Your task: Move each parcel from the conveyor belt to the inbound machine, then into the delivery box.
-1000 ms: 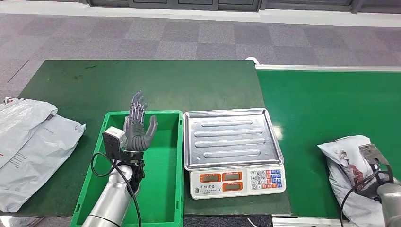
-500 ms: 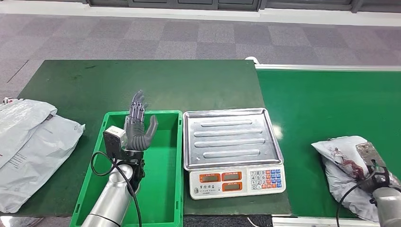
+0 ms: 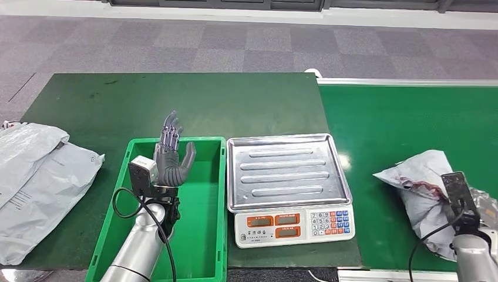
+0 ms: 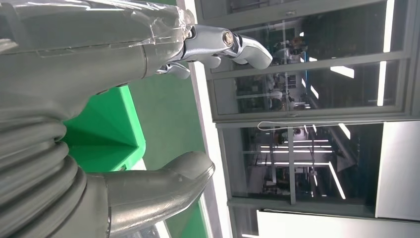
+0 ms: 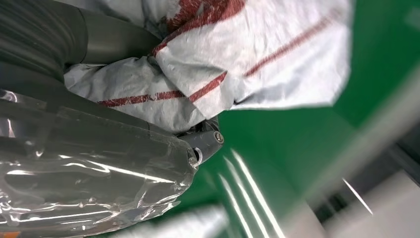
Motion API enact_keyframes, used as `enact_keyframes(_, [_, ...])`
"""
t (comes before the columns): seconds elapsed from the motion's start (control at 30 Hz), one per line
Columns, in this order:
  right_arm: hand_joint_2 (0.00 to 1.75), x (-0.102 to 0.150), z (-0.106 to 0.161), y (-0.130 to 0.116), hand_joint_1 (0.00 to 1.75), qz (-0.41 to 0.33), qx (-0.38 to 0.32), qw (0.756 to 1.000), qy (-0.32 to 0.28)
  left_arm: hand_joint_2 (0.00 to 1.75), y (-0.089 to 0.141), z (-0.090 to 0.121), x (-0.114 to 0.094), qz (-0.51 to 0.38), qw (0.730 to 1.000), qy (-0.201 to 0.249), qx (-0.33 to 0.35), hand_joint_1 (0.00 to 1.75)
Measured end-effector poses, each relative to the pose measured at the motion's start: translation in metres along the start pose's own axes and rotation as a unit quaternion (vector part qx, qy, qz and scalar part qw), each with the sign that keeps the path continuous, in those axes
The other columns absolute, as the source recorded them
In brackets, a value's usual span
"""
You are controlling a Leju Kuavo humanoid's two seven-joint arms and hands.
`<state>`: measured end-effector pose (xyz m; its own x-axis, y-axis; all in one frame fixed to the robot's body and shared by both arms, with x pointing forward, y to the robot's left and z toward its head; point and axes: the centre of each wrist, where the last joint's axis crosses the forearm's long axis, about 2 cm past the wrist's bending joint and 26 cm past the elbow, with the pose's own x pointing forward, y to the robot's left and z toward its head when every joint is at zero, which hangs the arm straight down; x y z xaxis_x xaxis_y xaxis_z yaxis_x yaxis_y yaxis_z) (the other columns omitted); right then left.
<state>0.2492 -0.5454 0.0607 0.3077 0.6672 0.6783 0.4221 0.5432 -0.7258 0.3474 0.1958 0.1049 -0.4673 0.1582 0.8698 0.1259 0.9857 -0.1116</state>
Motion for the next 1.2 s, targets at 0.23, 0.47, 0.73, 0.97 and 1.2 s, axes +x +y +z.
enact_keyframes(0.23, [1.75, 0.044, 0.018, -0.011, 1.75, -0.109, -0.134, 0.967, -0.189, 1.75, -0.011, -0.008, 0.002, 0.011, 1.000, -0.005, -0.004, 0.00])
enact_keyframes(0.47, [1.75, 0.069, 0.030, -0.022, 1.75, -0.127, -0.171, 0.947, -0.240, 1.75, -0.017, -0.012, 0.004, 0.017, 1.000, -0.010, -0.008, 0.00])
enact_keyframes(0.73, [1.75, 0.133, 0.041, -0.035, 1.75, -0.099, -0.247, 0.898, -0.351, 1.75, -0.031, -0.018, 0.006, 0.014, 1.000, -0.013, -0.018, 0.00])
enact_keyframes(0.97, [1.75, 0.253, 0.009, -0.008, 1.75, -0.113, -0.121, 0.856, -0.490, 1.75, -0.049, -0.028, 0.009, 0.029, 0.999, -0.015, -0.027, 0.00])
enact_keyframes(1.2, [1.75, 0.305, 0.000, 0.098, 1.75, 0.015, 0.270, 0.835, -0.478, 1.75, -0.056, -0.027, 0.009, 0.034, 0.999, -0.014, -0.026, 0.00])
